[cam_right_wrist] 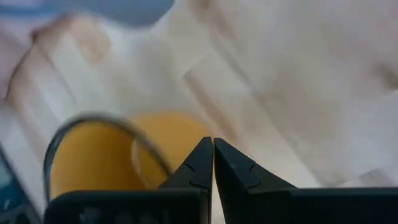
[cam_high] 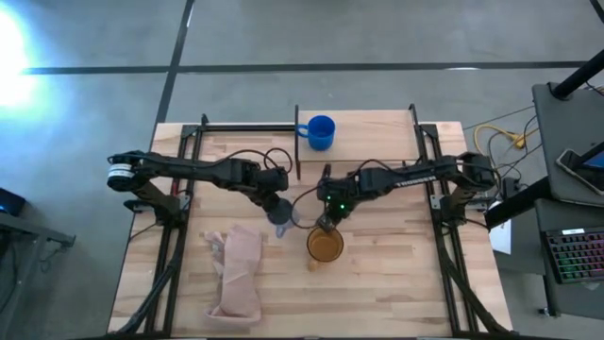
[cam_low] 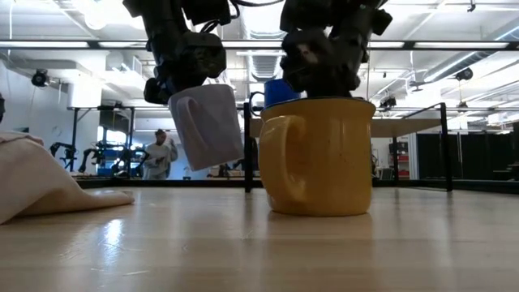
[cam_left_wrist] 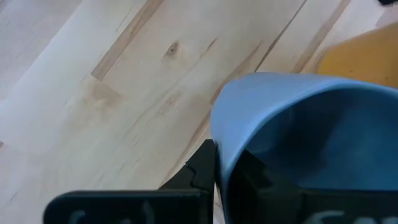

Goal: Stack small to large cups/mugs on shelf
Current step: Put the light blue mug on the shelf

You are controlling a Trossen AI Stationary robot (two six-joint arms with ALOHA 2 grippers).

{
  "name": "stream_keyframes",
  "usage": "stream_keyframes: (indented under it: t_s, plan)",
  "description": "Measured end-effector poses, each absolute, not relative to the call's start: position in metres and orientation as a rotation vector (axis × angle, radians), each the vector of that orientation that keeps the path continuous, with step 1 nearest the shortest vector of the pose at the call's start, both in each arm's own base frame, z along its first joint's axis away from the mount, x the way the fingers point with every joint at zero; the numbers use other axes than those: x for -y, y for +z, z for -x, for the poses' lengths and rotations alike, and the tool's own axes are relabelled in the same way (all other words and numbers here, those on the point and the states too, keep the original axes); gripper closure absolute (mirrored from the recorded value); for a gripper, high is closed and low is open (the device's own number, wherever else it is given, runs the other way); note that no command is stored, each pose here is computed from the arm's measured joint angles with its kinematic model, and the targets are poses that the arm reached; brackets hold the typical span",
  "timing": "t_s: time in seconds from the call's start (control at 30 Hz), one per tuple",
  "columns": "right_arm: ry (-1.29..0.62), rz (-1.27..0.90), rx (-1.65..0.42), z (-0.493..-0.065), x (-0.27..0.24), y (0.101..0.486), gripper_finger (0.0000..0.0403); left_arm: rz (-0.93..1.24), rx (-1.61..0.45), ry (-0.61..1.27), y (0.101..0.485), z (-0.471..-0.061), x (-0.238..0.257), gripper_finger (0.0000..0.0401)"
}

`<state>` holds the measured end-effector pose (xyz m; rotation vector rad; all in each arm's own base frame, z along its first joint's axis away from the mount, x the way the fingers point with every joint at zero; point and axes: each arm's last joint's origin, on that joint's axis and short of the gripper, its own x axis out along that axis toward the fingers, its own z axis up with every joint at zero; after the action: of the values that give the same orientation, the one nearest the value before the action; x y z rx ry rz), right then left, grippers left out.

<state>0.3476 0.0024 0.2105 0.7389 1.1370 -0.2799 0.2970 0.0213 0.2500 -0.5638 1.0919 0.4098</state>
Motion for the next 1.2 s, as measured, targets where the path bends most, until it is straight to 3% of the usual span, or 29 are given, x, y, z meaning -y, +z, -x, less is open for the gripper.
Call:
stream_keyframes:
  t_s: [0.2, 0.67, 1.2]
  plan:
    - [-0.294, -0.751, -1.054, -0.354, 0.005, 0.213, 0.0394, 0.564, -1.099, 0.411, 0.248, -0.296, -0.021, 0.0396]
    - [-0.125, -0.743, -1.188, -0.342, -0.023, 0.196, 0.0394, 0.566, -1.105, 0.407, 0.247, -0.296, -0.021, 0.0396]
    - [0.07, -0.703, -1.16, -0.343, -0.065, 0.198, 0.0394, 0.572, -1.109, 0.398, 0.247, -0.296, -0.021, 0.0396]
